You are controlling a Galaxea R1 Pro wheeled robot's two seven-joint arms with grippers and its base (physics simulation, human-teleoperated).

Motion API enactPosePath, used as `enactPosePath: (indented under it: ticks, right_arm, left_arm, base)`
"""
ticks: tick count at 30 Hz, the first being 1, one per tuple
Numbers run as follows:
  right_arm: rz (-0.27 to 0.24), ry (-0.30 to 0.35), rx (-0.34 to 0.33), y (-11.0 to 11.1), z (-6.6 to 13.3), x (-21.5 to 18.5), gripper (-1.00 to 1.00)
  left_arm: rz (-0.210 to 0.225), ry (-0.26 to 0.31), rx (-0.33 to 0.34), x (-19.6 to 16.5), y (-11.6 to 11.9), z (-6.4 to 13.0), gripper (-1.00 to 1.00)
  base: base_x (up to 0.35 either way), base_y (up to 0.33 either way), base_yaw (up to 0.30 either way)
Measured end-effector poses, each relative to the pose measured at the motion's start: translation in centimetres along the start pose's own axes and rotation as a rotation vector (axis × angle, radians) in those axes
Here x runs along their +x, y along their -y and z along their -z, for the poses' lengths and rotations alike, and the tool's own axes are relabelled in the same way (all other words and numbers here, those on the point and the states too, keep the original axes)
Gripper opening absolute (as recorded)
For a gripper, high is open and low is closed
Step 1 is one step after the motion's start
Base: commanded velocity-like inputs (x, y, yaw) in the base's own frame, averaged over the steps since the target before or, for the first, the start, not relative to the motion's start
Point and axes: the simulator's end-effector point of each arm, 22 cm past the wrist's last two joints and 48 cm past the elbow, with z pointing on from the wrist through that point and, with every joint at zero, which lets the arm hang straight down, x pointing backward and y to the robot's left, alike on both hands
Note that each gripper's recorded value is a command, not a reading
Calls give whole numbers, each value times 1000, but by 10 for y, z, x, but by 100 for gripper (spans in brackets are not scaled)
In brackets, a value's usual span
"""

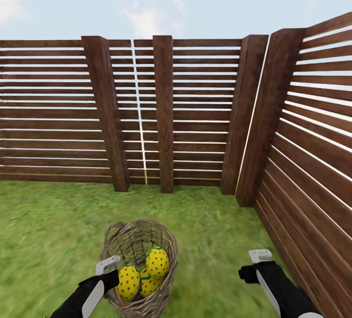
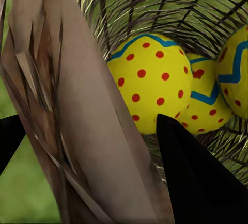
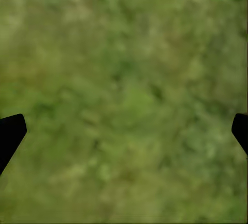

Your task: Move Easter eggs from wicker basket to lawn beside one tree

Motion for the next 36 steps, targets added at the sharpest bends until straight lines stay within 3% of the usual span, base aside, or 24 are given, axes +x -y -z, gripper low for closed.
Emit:
enactPosePath:
  ticks: [8, 11, 14, 30, 33, 36]
  right_arm:
    - [0, 0, 0, 2, 13, -10, 100]
    - [0, 0, -1, 2, 18, -14, 100]
    - [0, -33, 0, 3, 16, 0, 100]
    - [-18, -30, -14, 9, 43, -21, 100]
    - [-12, 3, -59, -25, 54, -42, 100]
    - [19, 25, -75, -37, 81, -78, 100]
  left_arm:
    - [-1, 0, 0, -11, 3, 13, -100]
    - [10, -6, 19, -11, 17, 18, -100]
    - [4, -7, 17, -14, 19, 22, -100]
    - [1, -9, 6, -34, 23, 47, -100]
    - [0, -13, 5, -36, 23, 51, -100]
    - [1, -35, -2, -29, 21, 54, -100]
  base:
    - [0, 0, 293]
    - [0, 0, 293]
    - [0, 0, 293]
    - [0, 0, 294]
    - [0, 0, 294]
    - [0, 0, 295]
